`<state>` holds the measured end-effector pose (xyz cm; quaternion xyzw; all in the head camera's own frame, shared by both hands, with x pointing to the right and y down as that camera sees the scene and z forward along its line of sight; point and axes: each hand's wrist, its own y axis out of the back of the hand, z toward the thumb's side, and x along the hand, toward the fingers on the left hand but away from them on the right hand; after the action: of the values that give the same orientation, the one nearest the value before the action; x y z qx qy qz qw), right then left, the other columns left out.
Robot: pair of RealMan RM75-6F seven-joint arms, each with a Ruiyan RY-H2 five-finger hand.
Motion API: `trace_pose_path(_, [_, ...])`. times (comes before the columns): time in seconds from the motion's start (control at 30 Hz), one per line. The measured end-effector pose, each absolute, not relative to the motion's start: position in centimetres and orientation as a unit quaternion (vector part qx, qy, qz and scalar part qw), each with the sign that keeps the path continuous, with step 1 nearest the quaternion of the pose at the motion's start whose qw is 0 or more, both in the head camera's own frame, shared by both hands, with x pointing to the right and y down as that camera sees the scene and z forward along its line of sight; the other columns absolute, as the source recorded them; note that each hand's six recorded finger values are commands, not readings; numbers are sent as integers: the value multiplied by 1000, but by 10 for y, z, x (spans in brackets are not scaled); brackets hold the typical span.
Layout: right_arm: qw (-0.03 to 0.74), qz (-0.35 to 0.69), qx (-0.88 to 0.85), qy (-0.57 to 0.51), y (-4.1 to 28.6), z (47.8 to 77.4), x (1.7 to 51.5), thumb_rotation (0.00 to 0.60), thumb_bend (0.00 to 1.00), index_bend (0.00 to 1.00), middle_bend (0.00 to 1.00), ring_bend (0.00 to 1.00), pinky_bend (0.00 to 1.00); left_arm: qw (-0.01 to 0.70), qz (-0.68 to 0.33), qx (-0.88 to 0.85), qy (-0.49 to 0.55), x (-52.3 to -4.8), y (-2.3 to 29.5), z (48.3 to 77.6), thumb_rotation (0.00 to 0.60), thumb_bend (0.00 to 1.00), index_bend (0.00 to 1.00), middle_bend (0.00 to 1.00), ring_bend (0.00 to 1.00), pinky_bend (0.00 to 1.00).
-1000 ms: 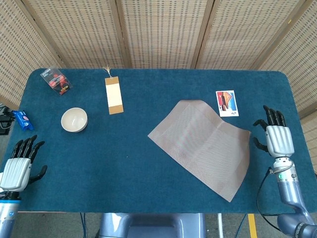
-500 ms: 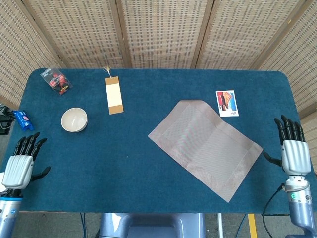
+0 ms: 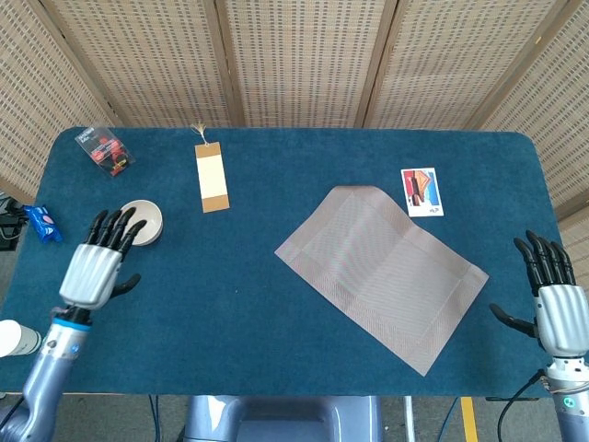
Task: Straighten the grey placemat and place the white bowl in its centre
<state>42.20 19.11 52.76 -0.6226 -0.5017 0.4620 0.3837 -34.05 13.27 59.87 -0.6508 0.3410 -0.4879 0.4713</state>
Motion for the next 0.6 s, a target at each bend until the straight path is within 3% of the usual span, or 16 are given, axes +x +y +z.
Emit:
trace_pose_path(0.27, [370, 445, -627, -523, 185, 514, 432, 600, 125, 41, 0, 0, 0, 511, -475, -660, 280, -256, 93, 629, 600, 177, 128, 0, 0, 0])
trace_pose_path(0.6, [349, 431, -634, -539, 178, 507, 443, 600, 126, 51, 0, 0, 0, 518, -477, -676, 216, -166, 87, 686, 600, 122, 133, 0, 0, 0])
